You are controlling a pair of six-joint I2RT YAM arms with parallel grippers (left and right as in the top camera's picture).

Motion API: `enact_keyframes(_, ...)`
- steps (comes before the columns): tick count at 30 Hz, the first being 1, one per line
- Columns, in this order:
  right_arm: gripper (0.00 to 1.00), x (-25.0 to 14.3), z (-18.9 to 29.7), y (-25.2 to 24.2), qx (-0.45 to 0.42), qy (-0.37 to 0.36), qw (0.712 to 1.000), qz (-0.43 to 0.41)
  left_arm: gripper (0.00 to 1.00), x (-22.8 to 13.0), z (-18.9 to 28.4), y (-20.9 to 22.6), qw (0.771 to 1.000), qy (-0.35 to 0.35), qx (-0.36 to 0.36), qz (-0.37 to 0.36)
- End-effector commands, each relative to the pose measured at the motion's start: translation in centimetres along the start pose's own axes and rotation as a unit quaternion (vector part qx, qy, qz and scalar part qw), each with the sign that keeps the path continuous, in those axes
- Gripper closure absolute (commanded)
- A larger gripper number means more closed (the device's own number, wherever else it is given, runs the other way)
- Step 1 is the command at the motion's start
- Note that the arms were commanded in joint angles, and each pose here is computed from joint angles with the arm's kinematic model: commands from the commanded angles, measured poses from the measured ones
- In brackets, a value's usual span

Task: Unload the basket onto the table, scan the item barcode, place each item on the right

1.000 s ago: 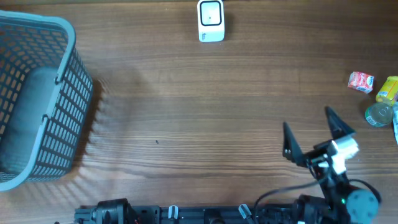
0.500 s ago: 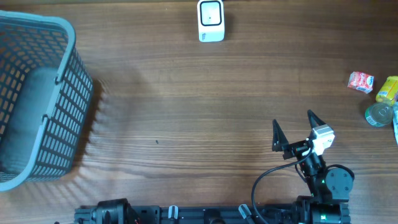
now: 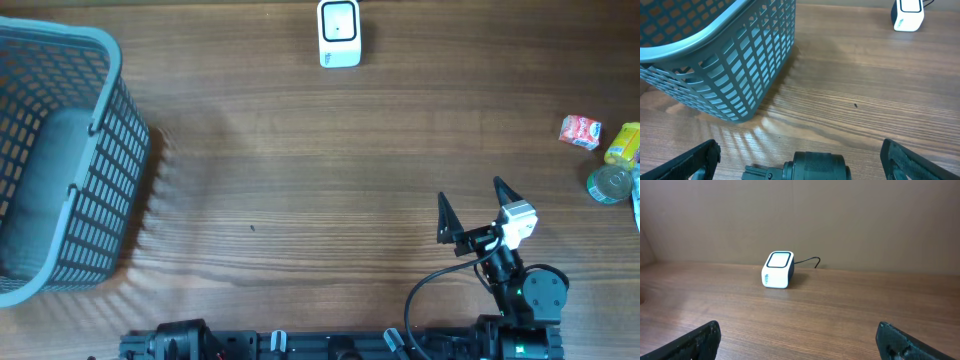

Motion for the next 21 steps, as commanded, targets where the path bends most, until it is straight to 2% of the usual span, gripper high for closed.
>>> enact_keyframes(1,0.0,0.1,0.0,-0.1,-0.006,-0.004,1.0,0.003,0.0,0.0,0.1,0.1,1.0,-0.005,0.001,-0.009)
enact_keyframes(5,0.0,0.1,0.0,-0.1,-0.006,-0.004,1.0,0.003,0.0,0.5,0.1,0.0,1.0,-0.019,-0.002,-0.011)
enact_keyframes(7,0.0,0.1,0.0,-0.1,-0.006,-0.004,1.0,0.003,0.0,3.2,0.1,-1.2,0.994,-0.092,-0.052,-0.005)
enact_keyframes(10,0.0,0.1,0.0,-0.1,-0.006,-0.004,1.0,0.003,0.0,7.1,-0.7,-3.1,0.973,-0.188,-0.132,-0.009)
enact_keyframes(14,0.0,0.1,0.0,-0.1,-0.006,-0.004,1.0,0.003,0.0,6.1,-6.4,-3.7,0.977,-0.168,-0.133,-0.013)
enact_keyframes(21,0.0,0.1,0.0,-0.1,-0.006,-0.004,1.0,0.003,0.0,4.3,-16.0,-5.7,0.967,-0.191,-0.163,-0.036)
Point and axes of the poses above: each gripper's point midway between its finger pads, its own z axis back along the fingers, its own y axis along the line the jaws close on, x = y × z, the point moved 7 cm from there along z, back along the fingers, and after that the axes turned 10 degrees about z, right-handed, at the moved point
